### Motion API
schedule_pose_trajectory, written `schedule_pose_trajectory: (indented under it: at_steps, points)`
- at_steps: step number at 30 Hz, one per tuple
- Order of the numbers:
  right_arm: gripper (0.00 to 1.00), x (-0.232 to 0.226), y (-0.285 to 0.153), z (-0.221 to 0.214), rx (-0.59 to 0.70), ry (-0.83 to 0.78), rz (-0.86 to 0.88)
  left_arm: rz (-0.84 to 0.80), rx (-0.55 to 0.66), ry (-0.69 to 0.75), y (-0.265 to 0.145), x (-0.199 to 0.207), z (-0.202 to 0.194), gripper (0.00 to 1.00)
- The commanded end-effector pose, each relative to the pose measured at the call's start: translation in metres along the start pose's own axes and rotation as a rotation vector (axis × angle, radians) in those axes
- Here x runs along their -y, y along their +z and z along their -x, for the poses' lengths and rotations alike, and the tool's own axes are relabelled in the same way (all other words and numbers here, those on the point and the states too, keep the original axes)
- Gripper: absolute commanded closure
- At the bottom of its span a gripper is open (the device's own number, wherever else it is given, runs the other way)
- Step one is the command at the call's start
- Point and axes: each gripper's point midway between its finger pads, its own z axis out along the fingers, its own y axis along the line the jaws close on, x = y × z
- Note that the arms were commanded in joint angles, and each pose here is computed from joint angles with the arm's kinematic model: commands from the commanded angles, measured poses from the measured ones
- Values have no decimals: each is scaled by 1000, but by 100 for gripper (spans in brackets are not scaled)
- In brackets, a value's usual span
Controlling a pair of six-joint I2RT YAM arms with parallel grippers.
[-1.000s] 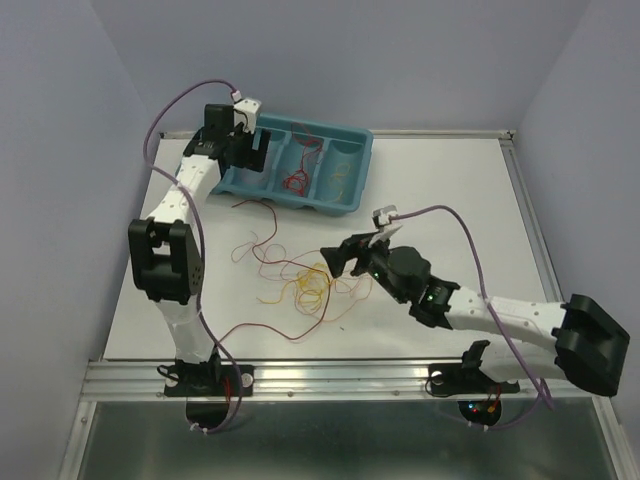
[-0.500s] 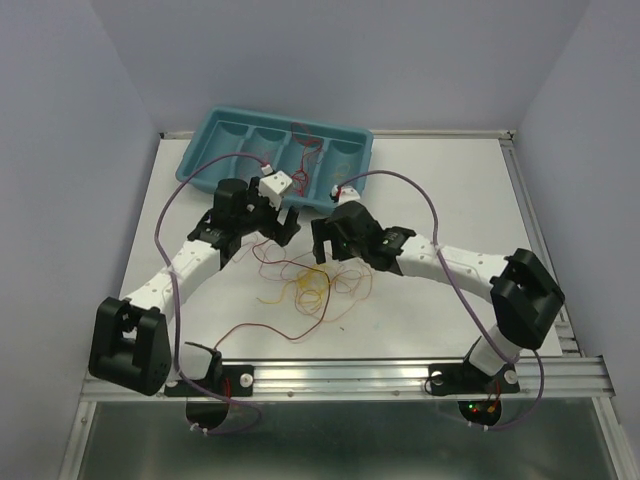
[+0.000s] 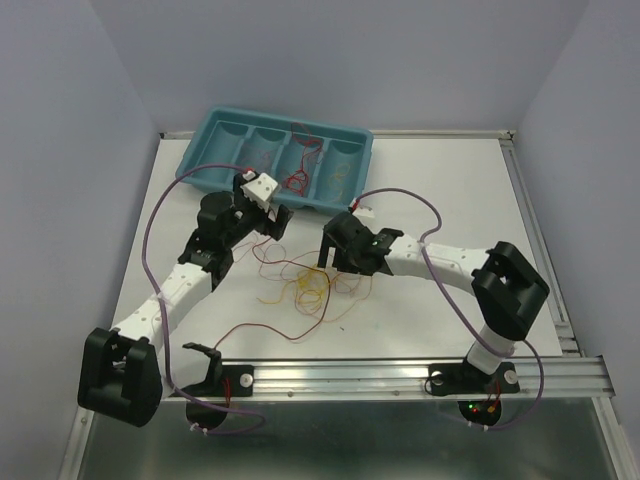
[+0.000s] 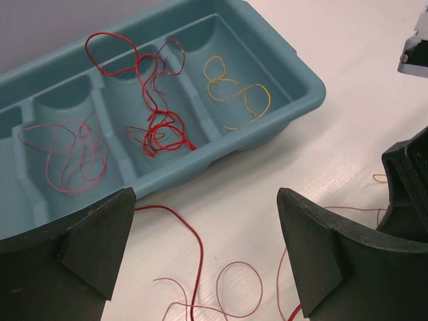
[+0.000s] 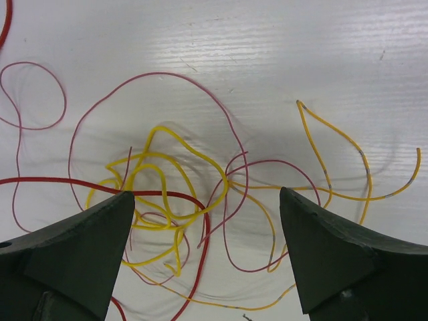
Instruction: Untangle the cables
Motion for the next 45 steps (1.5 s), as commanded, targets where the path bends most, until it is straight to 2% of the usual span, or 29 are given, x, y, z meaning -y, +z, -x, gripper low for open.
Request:
schedule_pose_trajectory:
  at_steps: [1, 5, 12, 15, 18, 19, 24, 28, 31, 33, 36, 40, 45]
  points:
    - [6, -5, -3, 9, 34, 160, -27, 62, 71, 34, -1, -12, 18, 1]
    - [9, -6, 2, 2, 8, 184, -27, 69, 63, 37, 1, -15, 15, 1]
    - [32, 0, 7, -1, 17, 226, -50, 75, 66, 39, 0, -16, 16, 1]
    - [47, -1, 9, -4, 6, 225, -48, 77, 73, 45, -2, -15, 17, 1]
    - [83, -2, 5, 4, 35, 209, -32, 72, 79, 48, -2, -14, 18, 1]
    - [99, -2, 3, 5, 42, 208, -29, 72, 79, 48, -1, -14, 18, 1]
    - [99, 5, -16, 29, 153, 225, -26, 48, 85, 53, -3, -10, 18, 1]
    - [99, 8, -39, 51, 254, 227, 9, -79, 109, 79, -5, 14, 19, 1]
    - [100, 1, -72, 70, 330, 154, 127, -180, 118, 87, -8, 33, 17, 1]
    - [99, -16, -87, 66, 322, 26, 261, -235, 121, 89, -10, 42, 16, 1]
    - [99, -26, -122, 70, 424, -120, 455, -332, 136, 95, -12, 60, 18, 1]
    - [99, -39, -173, 80, 568, -171, 672, -447, 184, 85, -17, 83, 27, 1]
    - [100, -43, -207, 81, 638, -241, 783, -543, 323, 34, -19, 107, 56, 1]
